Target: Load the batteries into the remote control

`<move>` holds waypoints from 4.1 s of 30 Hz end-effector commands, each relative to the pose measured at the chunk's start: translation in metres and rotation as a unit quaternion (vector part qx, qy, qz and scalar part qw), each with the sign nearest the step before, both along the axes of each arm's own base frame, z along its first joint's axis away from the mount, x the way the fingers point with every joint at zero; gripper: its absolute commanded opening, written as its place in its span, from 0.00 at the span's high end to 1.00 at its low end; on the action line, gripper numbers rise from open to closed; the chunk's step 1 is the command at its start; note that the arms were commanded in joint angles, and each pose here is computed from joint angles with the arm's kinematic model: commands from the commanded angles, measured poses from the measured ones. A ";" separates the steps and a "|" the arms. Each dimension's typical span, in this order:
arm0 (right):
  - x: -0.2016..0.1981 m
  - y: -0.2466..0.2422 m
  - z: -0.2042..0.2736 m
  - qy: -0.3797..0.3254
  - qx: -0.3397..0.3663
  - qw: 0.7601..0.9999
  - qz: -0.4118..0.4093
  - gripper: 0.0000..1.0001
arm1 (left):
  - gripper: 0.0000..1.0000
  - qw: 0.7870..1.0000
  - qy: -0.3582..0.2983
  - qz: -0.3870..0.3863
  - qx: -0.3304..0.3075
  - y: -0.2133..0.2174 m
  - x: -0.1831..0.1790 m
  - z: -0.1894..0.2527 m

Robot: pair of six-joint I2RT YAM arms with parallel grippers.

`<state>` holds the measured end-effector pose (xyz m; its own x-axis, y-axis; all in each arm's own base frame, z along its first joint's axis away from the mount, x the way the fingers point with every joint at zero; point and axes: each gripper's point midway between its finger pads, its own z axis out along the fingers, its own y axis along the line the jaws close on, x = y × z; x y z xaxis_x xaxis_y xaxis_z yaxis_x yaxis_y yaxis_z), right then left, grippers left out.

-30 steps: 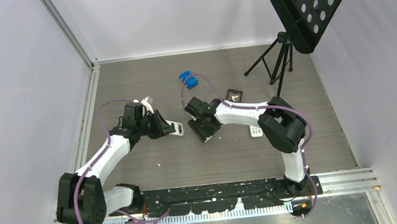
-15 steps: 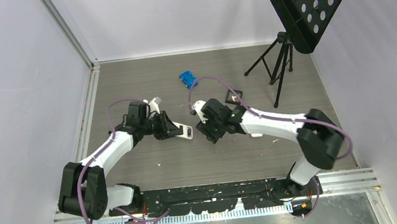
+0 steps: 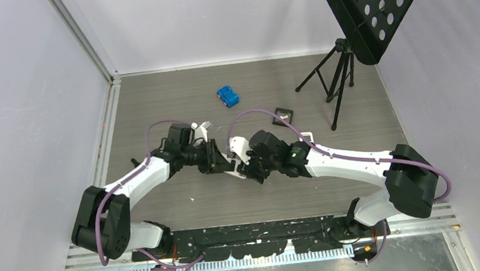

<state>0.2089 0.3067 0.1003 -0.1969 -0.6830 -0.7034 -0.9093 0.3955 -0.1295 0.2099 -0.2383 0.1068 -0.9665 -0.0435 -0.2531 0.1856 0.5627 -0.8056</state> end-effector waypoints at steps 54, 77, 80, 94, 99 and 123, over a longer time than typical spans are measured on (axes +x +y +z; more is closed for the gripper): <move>0.000 0.034 0.015 -0.019 0.016 0.997 0.067 0.54 | 1.00 0.994 -0.056 -0.065 -0.068 -0.025 -0.003 0.038; 0.023 0.062 0.048 -0.012 0.077 0.997 0.024 0.52 | 1.00 0.988 -0.068 -0.100 -0.097 -0.037 -0.021 0.050; 0.026 0.065 0.046 -0.009 0.077 0.997 0.018 0.52 | 1.00 0.987 -0.068 -0.103 -0.099 -0.037 -0.024 0.051; 0.031 0.061 0.057 -0.052 0.068 0.995 0.055 0.51 | 1.00 0.985 -0.079 -0.118 -0.094 -0.038 -0.029 0.050; 0.033 0.054 0.060 -0.053 0.064 0.995 0.058 0.51 | 1.00 0.985 -0.080 -0.121 -0.090 -0.039 -0.029 0.049; 0.030 0.053 0.042 -0.004 0.017 0.998 0.064 0.46 | 1.00 0.983 -0.081 -0.126 -0.102 -0.043 -0.033 0.063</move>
